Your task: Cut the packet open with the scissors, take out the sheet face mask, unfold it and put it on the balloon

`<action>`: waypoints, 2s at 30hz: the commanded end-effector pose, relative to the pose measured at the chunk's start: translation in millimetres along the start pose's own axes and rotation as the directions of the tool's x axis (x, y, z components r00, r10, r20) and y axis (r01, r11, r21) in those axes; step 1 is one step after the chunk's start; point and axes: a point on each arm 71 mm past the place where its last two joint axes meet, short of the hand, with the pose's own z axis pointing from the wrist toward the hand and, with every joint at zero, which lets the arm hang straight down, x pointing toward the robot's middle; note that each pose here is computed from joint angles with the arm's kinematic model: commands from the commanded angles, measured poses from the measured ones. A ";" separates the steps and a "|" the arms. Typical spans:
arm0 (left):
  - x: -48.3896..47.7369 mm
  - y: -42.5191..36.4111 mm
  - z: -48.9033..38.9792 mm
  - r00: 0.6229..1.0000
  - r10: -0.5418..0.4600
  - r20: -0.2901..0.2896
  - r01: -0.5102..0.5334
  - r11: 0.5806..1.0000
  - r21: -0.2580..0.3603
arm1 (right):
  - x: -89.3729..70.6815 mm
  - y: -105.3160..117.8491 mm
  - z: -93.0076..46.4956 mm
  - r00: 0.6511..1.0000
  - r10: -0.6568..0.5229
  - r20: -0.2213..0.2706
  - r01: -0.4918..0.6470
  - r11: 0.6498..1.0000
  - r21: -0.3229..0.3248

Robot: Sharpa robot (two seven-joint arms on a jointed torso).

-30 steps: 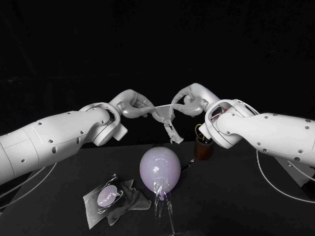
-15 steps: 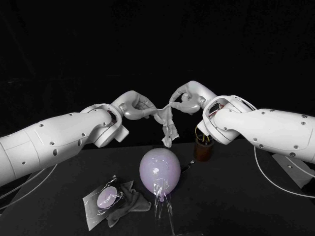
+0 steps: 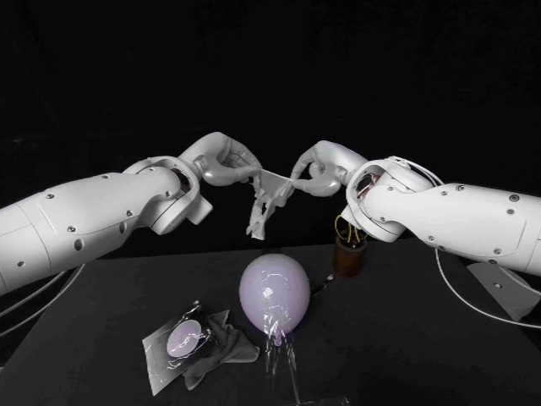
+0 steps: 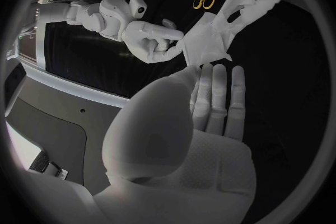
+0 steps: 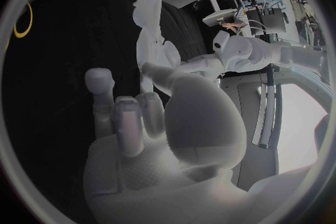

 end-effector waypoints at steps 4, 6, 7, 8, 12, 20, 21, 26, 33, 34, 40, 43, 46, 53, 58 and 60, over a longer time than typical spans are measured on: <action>-9.1 -8.8 1.3 0.993 0.093 -0.074 -0.092 0.996 0.017 | -6.1 -2.3 0.8 0.979 -0.198 0.055 0.199 0.980 -0.022; -9.6 -8.6 1.3 0.989 0.110 -0.095 -0.110 0.994 0.006 | -7.7 -3.0 0.7 0.976 -0.207 0.071 0.209 0.978 -0.021; -9.9 -8.1 1.3 0.987 0.119 -0.104 -0.120 0.993 0.000 | -8.4 -3.3 0.6 0.975 -0.210 0.077 0.213 0.977 -0.021; -10.3 -7.5 1.2 0.986 0.128 -0.111 -0.130 0.992 -0.007 | -9.2 -3.6 0.3 0.973 -0.213 0.084 0.216 0.976 -0.021; -12.6 -4.6 0.9 0.980 0.155 -0.123 -0.160 0.987 -0.030 | -13.1 -3.5 0.5 0.972 -0.212 0.100 0.215 0.976 -0.020; -13.4 -3.0 2.4 0.975 0.184 -0.125 -0.192 0.980 -0.054 | -21.0 2.8 1.5 0.976 -0.190 0.109 0.195 0.980 -0.033; -12.9 -3.4 3.0 0.975 0.186 -0.124 -0.194 0.980 -0.054 | -21.3 3.9 1.4 0.976 -0.188 0.108 0.193 0.981 -0.036; -11.6 -5.1 5.5 0.976 0.196 -0.098 -0.201 0.978 -0.049 | -23.4 10.5 0.3 0.976 -0.186 0.112 0.193 0.980 -0.054; -14.4 -4.8 5.9 0.978 0.204 -0.053 -0.206 0.977 -0.045 | -28.2 14.8 0.6 0.973 -0.194 0.123 0.203 0.977 -0.064; -14.9 -4.9 5.9 0.978 0.204 -0.045 -0.206 0.978 -0.043 | -28.7 15.0 0.8 0.973 -0.195 0.124 0.204 0.977 -0.064; -13.8 -6.1 5.9 0.983 0.184 -0.023 -0.185 0.982 -0.032 | -29.5 16.7 1.0 0.972 -0.199 0.128 0.208 0.976 -0.066; -8.8 -5.3 5.2 0.989 0.148 -0.015 -0.148 0.989 -0.024 | -30.0 16.9 1.3 0.970 -0.202 0.134 0.211 0.975 -0.063; 3.5 -0.9 1.2 0.998 0.055 -0.013 -0.055 0.998 -0.014 | -30.1 18.6 1.7 0.971 -0.190 0.145 0.200 0.978 -0.061; 27.3 15.5 -7.7 0.997 -0.078 0.001 0.078 0.997 -0.022 | -28.4 26.4 1.5 0.975 -0.145 0.167 0.159 0.984 -0.075; 49.7 26.5 -10.4 0.994 -0.110 0.015 0.111 0.993 -0.029 | -28.2 28.0 1.0 0.976 -0.132 0.174 0.146 0.986 -0.074; 58.4 29.0 -11.2 0.994 -0.105 0.018 0.106 0.994 -0.025 | -28.3 27.8 0.9 0.976 -0.129 0.174 0.143 0.987 -0.072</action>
